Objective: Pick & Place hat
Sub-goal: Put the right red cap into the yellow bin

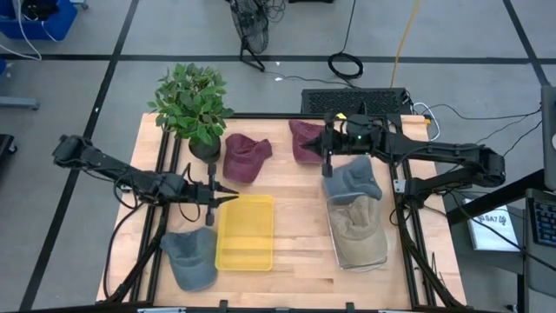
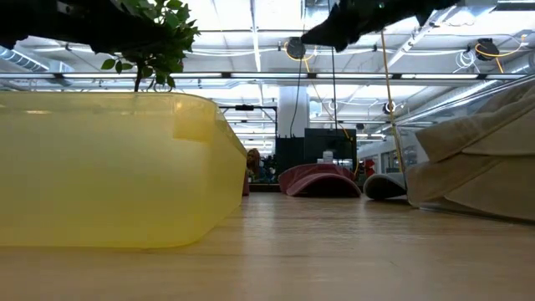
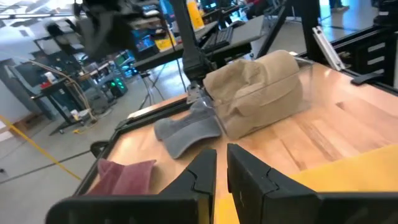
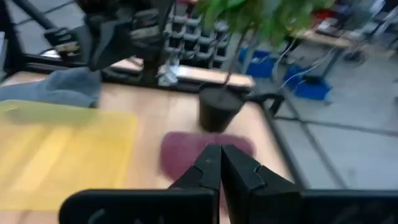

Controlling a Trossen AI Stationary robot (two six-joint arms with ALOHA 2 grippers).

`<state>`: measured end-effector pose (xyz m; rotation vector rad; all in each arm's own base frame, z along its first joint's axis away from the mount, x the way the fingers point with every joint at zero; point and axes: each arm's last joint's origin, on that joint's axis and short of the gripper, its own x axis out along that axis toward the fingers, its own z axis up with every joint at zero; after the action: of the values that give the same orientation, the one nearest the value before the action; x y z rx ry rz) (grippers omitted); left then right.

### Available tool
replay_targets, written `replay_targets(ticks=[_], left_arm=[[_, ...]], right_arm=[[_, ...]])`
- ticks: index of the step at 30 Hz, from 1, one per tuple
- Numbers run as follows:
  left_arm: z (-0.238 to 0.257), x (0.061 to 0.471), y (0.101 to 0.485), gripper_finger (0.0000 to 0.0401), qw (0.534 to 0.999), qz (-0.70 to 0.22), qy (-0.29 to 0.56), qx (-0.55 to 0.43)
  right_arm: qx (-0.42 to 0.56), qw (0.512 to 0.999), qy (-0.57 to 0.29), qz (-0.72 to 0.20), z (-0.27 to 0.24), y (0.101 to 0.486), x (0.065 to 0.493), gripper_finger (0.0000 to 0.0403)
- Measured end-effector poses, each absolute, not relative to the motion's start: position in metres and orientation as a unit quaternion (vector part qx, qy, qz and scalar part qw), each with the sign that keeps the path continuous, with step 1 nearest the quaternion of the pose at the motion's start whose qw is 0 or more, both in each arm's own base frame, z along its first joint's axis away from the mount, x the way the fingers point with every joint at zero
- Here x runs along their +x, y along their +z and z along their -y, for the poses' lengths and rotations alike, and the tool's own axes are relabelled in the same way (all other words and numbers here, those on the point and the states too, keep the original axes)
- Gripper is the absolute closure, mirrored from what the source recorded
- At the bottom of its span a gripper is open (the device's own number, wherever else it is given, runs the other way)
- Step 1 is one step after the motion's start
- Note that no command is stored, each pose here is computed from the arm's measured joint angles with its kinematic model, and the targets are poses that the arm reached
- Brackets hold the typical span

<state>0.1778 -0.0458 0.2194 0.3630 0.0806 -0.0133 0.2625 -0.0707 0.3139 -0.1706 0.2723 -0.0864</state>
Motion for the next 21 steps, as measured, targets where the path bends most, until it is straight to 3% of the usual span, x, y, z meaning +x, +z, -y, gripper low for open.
replay_targets(ticks=[12,18,21], left_arm=[[0.045,0.179,0.225,0.0354,0.988,-0.01,-0.002,0.154],[0.045,0.179,0.224,0.0354,0.987,-0.018,-0.003,0.159],[0.045,0.179,0.223,0.0354,0.987,-0.02,-0.003,0.158]], right_arm=[[-0.047,0.989,-0.039,-0.137,0.064,0.269,0.256,0.0403],[-0.096,0.99,-0.044,-0.096,0.063,0.276,0.258,0.0403],[-0.076,0.988,-0.106,-0.084,0.069,0.282,0.258,0.0403]])
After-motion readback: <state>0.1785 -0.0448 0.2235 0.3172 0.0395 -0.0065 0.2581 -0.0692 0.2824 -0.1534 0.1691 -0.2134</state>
